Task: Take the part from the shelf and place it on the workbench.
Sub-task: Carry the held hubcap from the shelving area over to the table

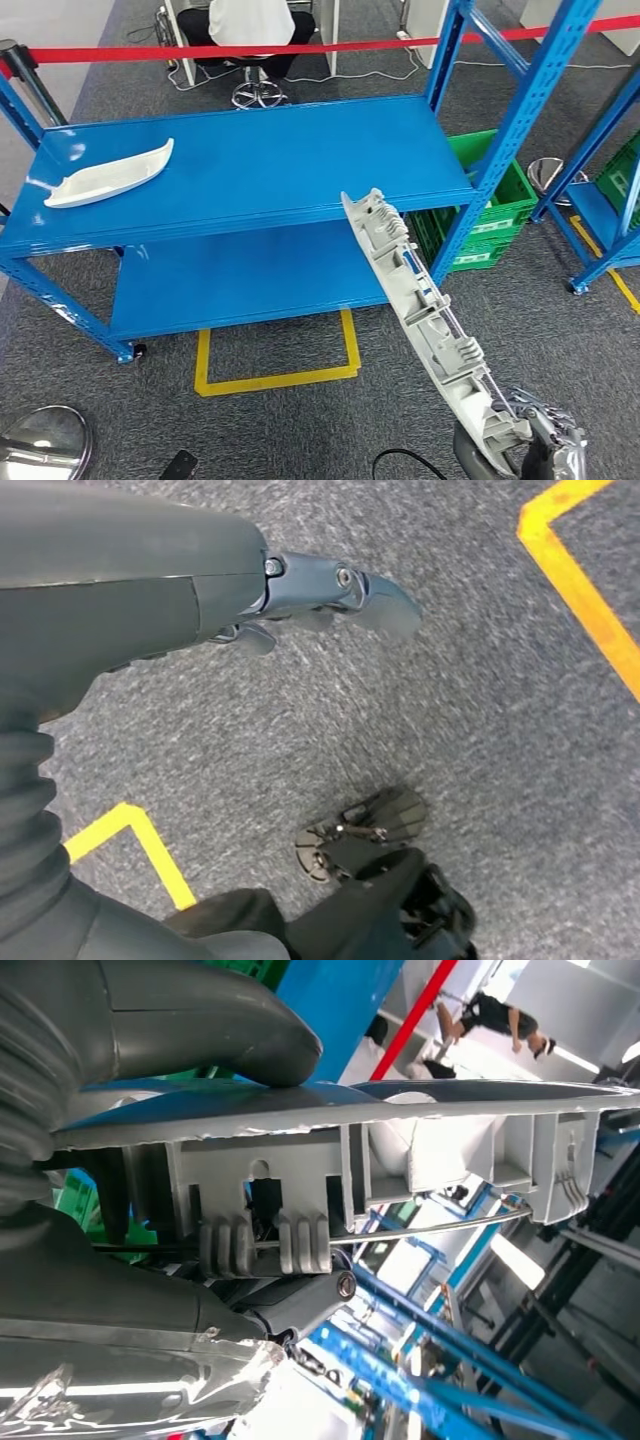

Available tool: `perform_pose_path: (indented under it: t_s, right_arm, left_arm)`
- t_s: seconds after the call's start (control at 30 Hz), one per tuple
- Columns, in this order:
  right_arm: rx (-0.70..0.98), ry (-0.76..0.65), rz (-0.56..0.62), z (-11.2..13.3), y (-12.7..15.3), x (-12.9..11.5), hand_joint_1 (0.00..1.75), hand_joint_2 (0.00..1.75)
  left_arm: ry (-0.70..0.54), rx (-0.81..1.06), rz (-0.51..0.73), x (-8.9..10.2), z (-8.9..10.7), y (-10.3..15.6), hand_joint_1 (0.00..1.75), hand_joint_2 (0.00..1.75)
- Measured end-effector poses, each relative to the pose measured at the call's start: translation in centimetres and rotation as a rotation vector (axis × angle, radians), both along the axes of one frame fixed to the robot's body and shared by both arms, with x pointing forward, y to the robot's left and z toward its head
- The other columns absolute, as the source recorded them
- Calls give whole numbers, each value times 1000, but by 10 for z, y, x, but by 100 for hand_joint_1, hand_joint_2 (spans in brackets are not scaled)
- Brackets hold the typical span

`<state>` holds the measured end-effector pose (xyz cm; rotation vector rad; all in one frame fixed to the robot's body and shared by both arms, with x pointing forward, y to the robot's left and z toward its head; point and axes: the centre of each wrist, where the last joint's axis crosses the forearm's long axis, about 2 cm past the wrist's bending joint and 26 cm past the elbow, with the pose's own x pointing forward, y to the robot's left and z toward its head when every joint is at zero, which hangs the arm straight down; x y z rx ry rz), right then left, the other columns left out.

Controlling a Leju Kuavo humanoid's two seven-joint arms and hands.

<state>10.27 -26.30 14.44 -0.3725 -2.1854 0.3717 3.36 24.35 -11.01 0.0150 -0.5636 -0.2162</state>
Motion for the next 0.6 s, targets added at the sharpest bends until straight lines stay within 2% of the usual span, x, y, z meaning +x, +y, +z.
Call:
perform_pose_path:
  t_s: [0.6]
  right_arm:
    - [29, -10, 12, -1, 5, 13, 175, 175]
  left_arm:
    - [14, 0, 22, 0, 0, -1, 0, 175]
